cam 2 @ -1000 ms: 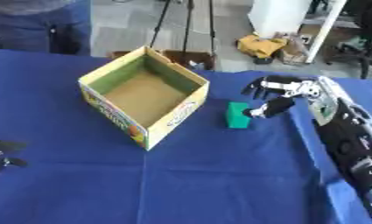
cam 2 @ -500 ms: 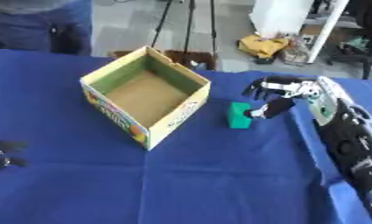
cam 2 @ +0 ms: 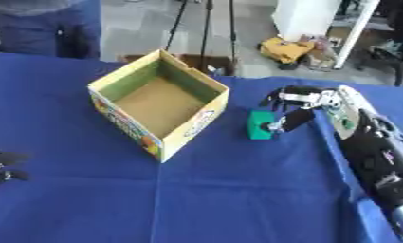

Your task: Pick up objects on the table and place them in the box.

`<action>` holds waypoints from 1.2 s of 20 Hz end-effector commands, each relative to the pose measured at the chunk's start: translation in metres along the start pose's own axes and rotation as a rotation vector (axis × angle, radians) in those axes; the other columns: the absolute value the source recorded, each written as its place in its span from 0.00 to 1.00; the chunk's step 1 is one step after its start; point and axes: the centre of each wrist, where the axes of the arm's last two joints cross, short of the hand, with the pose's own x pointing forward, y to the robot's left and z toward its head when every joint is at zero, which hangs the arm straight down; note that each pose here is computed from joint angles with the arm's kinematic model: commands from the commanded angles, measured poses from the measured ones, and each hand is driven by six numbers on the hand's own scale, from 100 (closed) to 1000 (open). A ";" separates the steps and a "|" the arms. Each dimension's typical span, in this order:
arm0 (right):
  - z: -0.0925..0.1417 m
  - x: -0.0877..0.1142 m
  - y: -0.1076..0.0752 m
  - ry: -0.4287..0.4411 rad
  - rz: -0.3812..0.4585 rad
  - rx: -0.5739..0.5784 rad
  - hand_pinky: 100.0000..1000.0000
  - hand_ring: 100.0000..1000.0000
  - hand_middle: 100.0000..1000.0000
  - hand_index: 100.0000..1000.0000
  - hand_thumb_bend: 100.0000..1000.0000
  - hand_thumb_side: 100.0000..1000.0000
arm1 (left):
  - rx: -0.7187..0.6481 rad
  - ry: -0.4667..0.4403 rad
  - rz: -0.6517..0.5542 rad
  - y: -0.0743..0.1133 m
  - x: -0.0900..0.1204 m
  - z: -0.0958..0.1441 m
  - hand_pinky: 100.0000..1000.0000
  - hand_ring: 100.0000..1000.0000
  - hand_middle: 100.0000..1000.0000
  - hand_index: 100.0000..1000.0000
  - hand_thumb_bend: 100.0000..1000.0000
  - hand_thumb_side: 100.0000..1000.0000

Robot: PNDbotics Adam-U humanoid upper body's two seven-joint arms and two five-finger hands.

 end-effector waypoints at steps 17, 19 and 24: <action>0.008 -0.008 0.000 0.016 0.028 0.043 0.68 0.74 0.78 0.85 0.20 0.49 | -0.004 -0.033 -0.022 0.004 0.009 -0.006 0.57 0.77 0.53 0.58 0.33 1.00; 0.007 -0.008 0.001 0.014 0.028 0.032 0.67 0.73 0.76 0.83 0.19 0.48 | -0.005 -0.033 -0.022 0.004 0.009 -0.006 0.57 0.77 0.53 0.58 0.33 1.00; 0.005 -0.007 0.004 0.008 0.032 0.013 0.65 0.71 0.71 0.77 0.12 0.45 | -0.006 -0.034 -0.023 0.004 0.009 -0.006 0.57 0.76 0.53 0.58 0.33 1.00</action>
